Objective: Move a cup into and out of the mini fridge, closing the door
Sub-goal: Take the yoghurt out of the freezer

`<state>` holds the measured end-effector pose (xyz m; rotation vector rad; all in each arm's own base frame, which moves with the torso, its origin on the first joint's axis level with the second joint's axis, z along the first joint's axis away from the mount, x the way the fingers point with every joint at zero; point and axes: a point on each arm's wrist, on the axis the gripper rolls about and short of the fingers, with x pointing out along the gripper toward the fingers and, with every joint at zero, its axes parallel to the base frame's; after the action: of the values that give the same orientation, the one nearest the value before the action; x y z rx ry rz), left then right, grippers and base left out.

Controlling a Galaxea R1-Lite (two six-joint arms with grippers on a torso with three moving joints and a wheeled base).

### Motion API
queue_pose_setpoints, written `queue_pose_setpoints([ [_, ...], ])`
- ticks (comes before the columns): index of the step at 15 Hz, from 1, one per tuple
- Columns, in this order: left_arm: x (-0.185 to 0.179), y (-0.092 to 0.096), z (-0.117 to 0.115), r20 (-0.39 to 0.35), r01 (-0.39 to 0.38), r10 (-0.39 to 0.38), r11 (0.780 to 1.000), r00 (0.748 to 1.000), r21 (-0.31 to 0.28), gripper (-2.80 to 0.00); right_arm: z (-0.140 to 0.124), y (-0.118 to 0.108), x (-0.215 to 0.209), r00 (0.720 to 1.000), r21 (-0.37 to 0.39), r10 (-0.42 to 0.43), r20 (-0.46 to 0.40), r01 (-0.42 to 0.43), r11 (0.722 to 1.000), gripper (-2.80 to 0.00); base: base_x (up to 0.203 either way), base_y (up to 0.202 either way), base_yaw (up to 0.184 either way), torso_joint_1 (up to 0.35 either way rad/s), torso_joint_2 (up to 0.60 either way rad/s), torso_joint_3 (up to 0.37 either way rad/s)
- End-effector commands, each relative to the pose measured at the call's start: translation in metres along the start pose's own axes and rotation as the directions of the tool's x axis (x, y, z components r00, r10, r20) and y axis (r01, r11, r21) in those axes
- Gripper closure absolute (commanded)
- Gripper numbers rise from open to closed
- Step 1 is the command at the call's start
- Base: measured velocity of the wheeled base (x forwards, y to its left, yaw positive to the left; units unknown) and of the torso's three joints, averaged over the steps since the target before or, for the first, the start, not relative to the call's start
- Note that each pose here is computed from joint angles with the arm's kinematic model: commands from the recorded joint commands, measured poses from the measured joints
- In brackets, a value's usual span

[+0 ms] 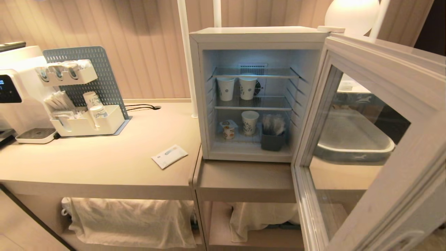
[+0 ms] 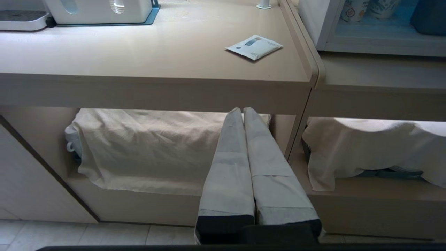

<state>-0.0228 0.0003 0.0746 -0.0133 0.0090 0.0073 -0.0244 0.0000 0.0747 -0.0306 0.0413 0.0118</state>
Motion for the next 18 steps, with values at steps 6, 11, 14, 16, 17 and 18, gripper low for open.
queue_pose_setpoints([
  [6,0.0001,0.0000,-0.0004,-0.002,0.000,0.000,1.000,1.000,-0.002,0.00,-0.0006,0.0000,0.0000,1.000,0.000,0.001,-0.011,-0.001,1.000,0.00,-0.193,0.000,-0.001,0.003,0.00,0.002],
  [11,0.0001,0.0000,-0.0004,-0.002,0.000,0.000,1.000,1.000,0.000,0.00,-0.0006,0.0000,0.0000,1.000,0.000,0.001,-0.011,-0.001,1.000,0.00,-0.054,0.000,-0.002,0.001,0.00,-0.001],
  [14,0.0001,0.0000,-0.0004,-0.002,0.000,0.000,1.000,1.000,0.000,0.00,-0.0005,0.0000,0.0000,1.000,0.000,0.001,-0.009,-0.001,1.000,0.00,0.001,0.083,-0.005,0.002,0.00,0.002],
  [16,0.0001,0.0000,-0.0004,-0.002,0.000,0.000,1.000,1.000,-0.002,0.00,-0.0006,0.0000,0.0000,1.000,0.000,0.001,-0.011,-0.001,1.000,0.00,0.000,0.206,0.007,0.004,0.01,0.002],
  [17,0.0001,0.0000,-0.0004,-0.002,0.000,0.000,1.000,1.000,-0.002,0.00,-0.0006,0.0000,0.0000,1.000,0.000,0.001,-0.011,-0.001,1.000,0.00,0.000,0.193,0.000,0.006,0.00,0.002],
  [18,0.0001,0.0000,-0.0004,-0.002,0.000,0.000,1.000,1.000,-0.003,0.00,-0.0005,0.0000,0.0000,1.000,0.000,0.001,-0.009,-0.001,1.000,0.00,0.000,0.194,-0.002,0.002,0.00,0.002],
])
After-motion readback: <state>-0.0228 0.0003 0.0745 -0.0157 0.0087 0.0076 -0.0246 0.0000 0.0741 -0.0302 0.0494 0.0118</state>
